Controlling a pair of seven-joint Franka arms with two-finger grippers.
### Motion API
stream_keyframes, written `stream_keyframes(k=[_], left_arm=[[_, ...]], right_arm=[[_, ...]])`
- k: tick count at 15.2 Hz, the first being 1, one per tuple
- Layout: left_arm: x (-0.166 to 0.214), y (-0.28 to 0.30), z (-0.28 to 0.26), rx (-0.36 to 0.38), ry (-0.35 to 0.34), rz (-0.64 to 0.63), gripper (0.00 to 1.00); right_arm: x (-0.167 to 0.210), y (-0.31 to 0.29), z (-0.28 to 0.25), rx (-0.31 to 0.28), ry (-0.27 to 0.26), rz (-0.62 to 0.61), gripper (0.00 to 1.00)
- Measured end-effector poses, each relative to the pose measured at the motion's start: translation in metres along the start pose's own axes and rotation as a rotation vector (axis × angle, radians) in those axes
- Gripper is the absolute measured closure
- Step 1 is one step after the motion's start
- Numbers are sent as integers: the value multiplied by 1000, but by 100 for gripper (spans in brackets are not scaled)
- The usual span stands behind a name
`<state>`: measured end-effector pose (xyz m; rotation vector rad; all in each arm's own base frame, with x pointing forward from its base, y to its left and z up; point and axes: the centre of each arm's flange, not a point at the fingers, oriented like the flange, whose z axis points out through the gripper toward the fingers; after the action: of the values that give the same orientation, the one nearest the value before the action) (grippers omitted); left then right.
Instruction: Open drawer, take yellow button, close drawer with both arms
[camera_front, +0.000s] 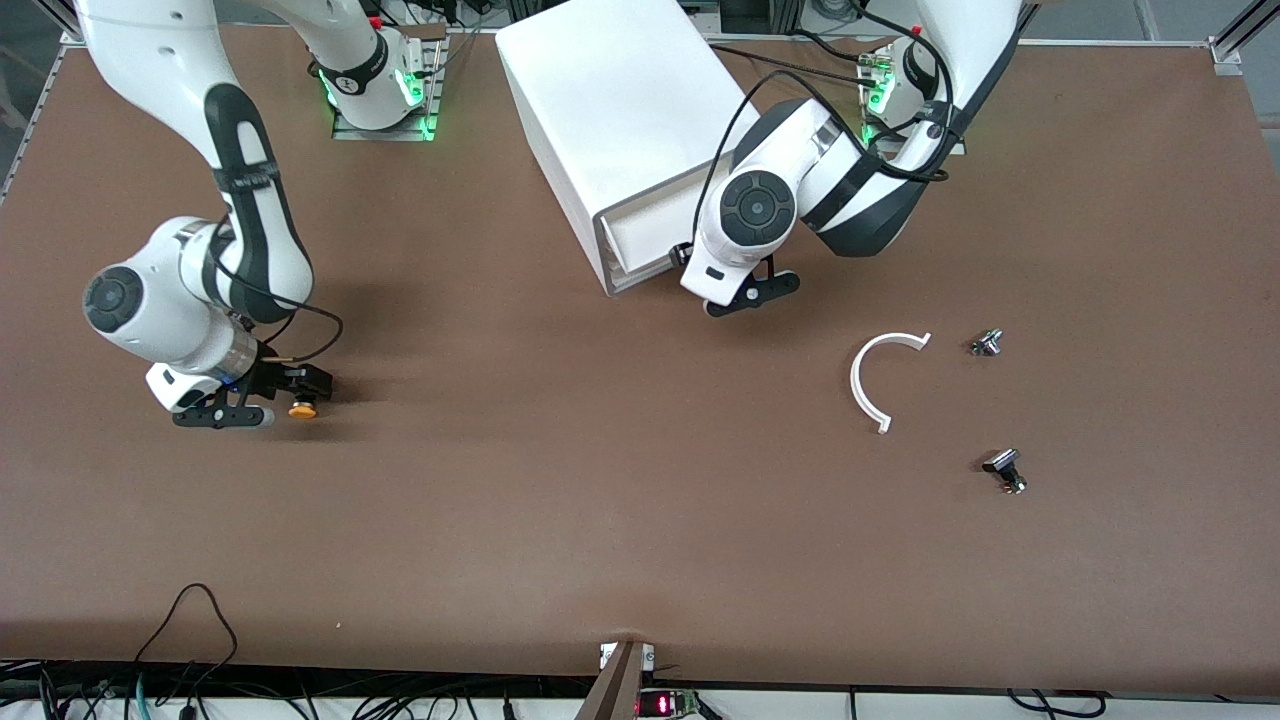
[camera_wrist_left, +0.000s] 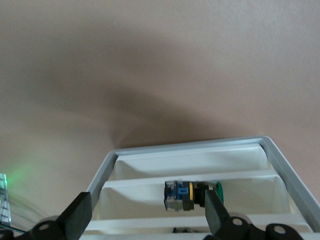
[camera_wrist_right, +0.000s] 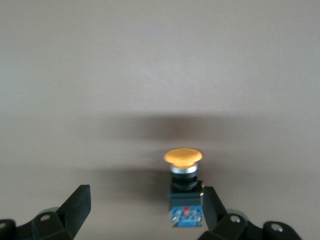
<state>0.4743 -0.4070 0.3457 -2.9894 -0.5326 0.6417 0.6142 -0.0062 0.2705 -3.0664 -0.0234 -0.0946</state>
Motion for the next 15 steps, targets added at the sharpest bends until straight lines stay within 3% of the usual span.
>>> stream_keyframes(k=[3, 7, 12, 15], left_arm=[[-11, 5, 4, -4, -26, 12, 0], [-26, 11, 8, 2, -44, 32, 0], [-39, 16, 15, 4, -74, 37, 0], [-45, 17, 20, 1, -102, 35, 0]], right_arm=[[3, -8, -52, 15, 35, -56, 0], [-1, -14, -97, 15, 34, -114, 0], [-6, -20, -142, -13, -16, -166, 0], [-15, -28, -191, -13, -29, -128, 0]])
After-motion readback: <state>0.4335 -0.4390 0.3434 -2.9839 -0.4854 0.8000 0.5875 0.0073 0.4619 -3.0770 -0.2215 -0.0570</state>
